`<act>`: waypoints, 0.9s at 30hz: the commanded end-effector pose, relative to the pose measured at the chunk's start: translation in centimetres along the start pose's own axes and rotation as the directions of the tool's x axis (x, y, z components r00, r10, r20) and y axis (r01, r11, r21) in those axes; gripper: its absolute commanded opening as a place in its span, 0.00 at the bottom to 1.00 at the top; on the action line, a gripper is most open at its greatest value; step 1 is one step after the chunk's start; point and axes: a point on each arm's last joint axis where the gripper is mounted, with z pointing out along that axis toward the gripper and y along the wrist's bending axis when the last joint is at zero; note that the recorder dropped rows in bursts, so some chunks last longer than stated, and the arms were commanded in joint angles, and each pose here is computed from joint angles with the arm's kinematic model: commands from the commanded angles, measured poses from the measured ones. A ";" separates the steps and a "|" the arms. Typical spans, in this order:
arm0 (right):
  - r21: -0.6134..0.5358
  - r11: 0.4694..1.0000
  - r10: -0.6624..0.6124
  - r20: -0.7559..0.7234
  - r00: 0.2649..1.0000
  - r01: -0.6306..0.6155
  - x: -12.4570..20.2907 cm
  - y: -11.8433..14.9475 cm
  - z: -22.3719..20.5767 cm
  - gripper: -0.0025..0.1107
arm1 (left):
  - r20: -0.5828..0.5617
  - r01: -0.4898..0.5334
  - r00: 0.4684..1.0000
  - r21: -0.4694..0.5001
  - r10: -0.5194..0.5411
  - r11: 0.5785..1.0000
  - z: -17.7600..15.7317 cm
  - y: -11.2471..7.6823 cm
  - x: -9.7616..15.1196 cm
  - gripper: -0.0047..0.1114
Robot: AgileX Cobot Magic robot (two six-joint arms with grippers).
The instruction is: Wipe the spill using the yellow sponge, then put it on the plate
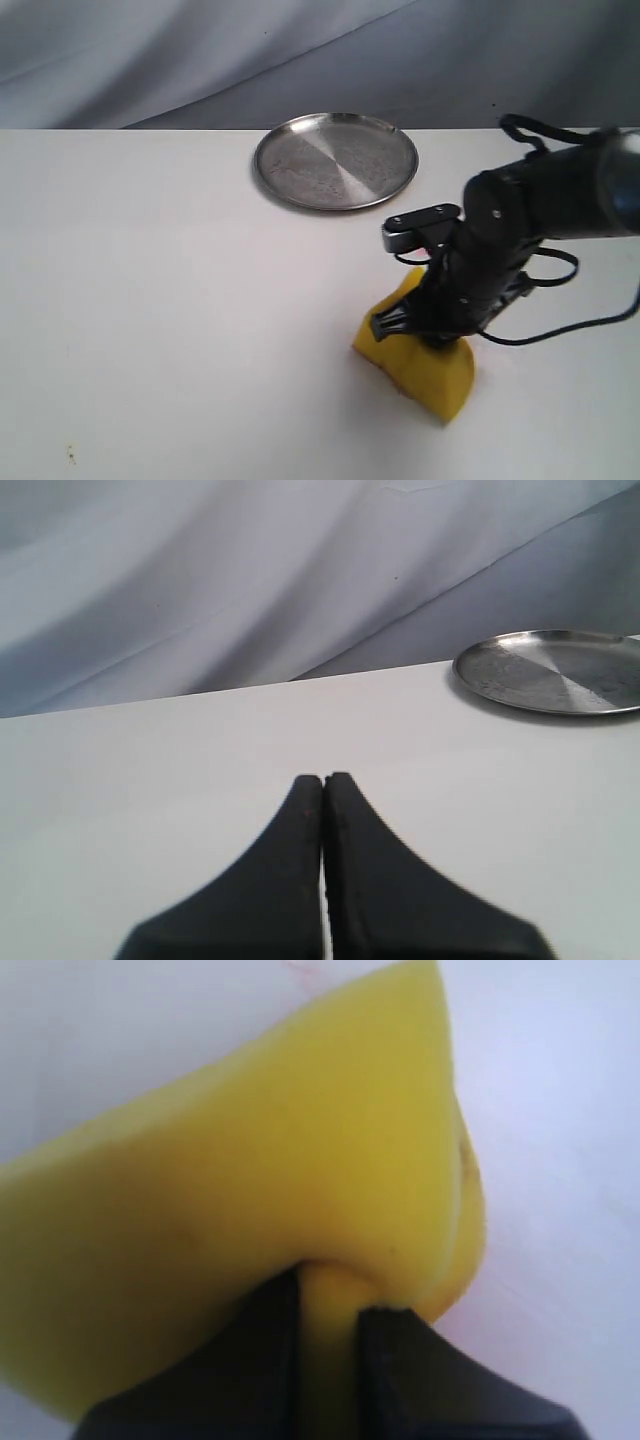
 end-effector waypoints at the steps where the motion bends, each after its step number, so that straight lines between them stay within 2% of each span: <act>1: -0.057 0.998 -0.035 -0.035 0.999 0.033 -2.3 4.4 1.6 0.02 | 0.011 0.007 1.000 -0.002 -0.007 1.000 0.0 0.0 -0.2 0.04; 5: -0.067 0.991 -0.122 -0.061 0.991 0.118 -3.5 7.8 1.9 0.02 | 0.011 0.007 1.000 -0.002 -0.007 1.000 0.0 0.0 -0.2 0.04; 9: -0.039 0.967 -0.255 -0.083 0.963 0.252 -2.8 11.0 2.0 0.02 | 0.011 0.007 1.000 -0.002 -0.007 1.000 0.0 0.0 -0.2 0.04; 14: 0.036 0.928 -0.361 -0.152 0.920 0.370 -1.4 12.3 1.9 0.02 | 0.011 0.007 1.000 -0.002 -0.007 1.000 0.0 0.0 -0.2 0.04; 16: 0.101 0.906 -0.379 -0.237 0.894 0.411 -0.5 11.2 1.7 0.02 | 0.011 0.007 1.000 -0.002 -0.007 1.000 0.0 0.0 -0.2 0.04; 18: 0.199 0.874 -0.384 -0.275 0.881 0.443 0.9 9.0 1.7 0.02 | 0.011 0.007 1.000 -0.002 -0.007 1.000 0.0 0.0 -0.2 0.04; 19: 0.258 0.861 -0.366 -0.286 0.886 0.439 1.7 7.1 1.8 0.02 | 0.011 0.007 1.000 -0.002 -0.007 1.000 0.0 0.0 -0.2 0.04; 22: 0.311 0.879 -0.266 -0.308 0.913 0.361 3.2 2.3 2.0 0.02 | 0.011 0.007 1.000 -0.002 -0.007 1.000 0.0 0.0 -0.2 0.04; 24: 0.323 0.909 -0.153 -0.329 0.932 0.263 3.7 -1.7 2.3 0.02 | 0.011 0.007 1.000 -0.002 -0.007 1.000 0.0 0.0 -0.2 0.04; 27: 0.369 0.908 -0.072 -0.330 0.941 0.199 3.5 -5.9 2.1 0.02 | 0.011 0.007 1.000 -0.002 -0.007 1.000 0.0 0.0 -0.2 0.04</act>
